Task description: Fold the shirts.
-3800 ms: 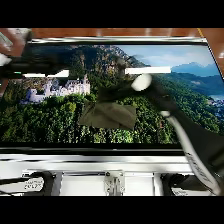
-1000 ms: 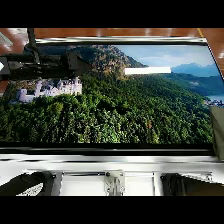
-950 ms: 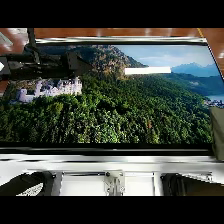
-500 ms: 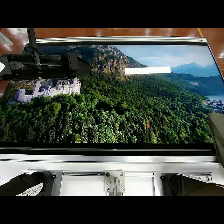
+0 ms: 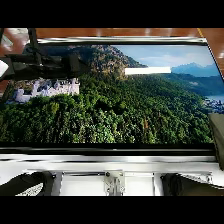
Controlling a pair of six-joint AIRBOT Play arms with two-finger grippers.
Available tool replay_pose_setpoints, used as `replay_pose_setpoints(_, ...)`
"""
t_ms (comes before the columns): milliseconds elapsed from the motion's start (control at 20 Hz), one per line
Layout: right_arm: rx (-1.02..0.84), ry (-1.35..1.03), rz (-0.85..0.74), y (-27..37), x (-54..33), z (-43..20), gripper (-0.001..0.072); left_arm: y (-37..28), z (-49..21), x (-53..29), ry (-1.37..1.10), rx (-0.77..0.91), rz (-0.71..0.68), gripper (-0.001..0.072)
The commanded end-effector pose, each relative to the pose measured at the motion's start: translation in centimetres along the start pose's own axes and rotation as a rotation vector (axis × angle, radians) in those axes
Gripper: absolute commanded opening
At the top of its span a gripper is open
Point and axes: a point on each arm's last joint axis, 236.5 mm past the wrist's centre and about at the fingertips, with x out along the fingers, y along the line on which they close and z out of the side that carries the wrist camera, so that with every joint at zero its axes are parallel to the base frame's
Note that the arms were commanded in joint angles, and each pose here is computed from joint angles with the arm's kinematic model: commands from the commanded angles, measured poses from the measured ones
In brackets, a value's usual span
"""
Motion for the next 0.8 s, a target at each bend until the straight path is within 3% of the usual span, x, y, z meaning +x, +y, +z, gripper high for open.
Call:
replay_pose_setpoints(0,-0.348,-0.11,0.131,12.7,-2.6,1.5,0.0697,7.7,-2.5,1.8,0.105,-0.024,0.299,0.0035)
replay_pose_setpoints(100,-0.577,-0.056,0.263,23.2,-2.0,-4.2,0.0698,13.0,-7.6,2.6,0.321,-0.052,0.491,0.0035)
replay_pose_setpoints(200,-0.834,0.111,0.301,29.4,-1.1,-13.7,0.0697,16.2,-12.8,1.9,0.56,-0.066,0.617,0.0042)
replay_pose_setpoints(250,-0.95,0.202,0.236,29.8,-0.5,-18.0,0.0697,16.9,-14.5,1.7,0.649,-0.058,0.635,0.0275)
replay_pose_setpoints(300,-1.033,0.25,0.169,29.8,0.0,-20.7,0.07,17.3,-15.2,1.7,0.686,-0.06,0.642,0.0715)
replay_pose_setpoints(450,-1.188,0.329,0.077,29.8,-0.4,-25.7,0.0701,17.9,-14.3,1.7,0.671,0.028,0.65,0.0695)
replay_pose_setpoints(750,-1.294,0.409,0.124,30.8,-1.8,-30.9,0.0701,18.8,-13.0,2.0,0.626,0.087,0.678,0.0695)
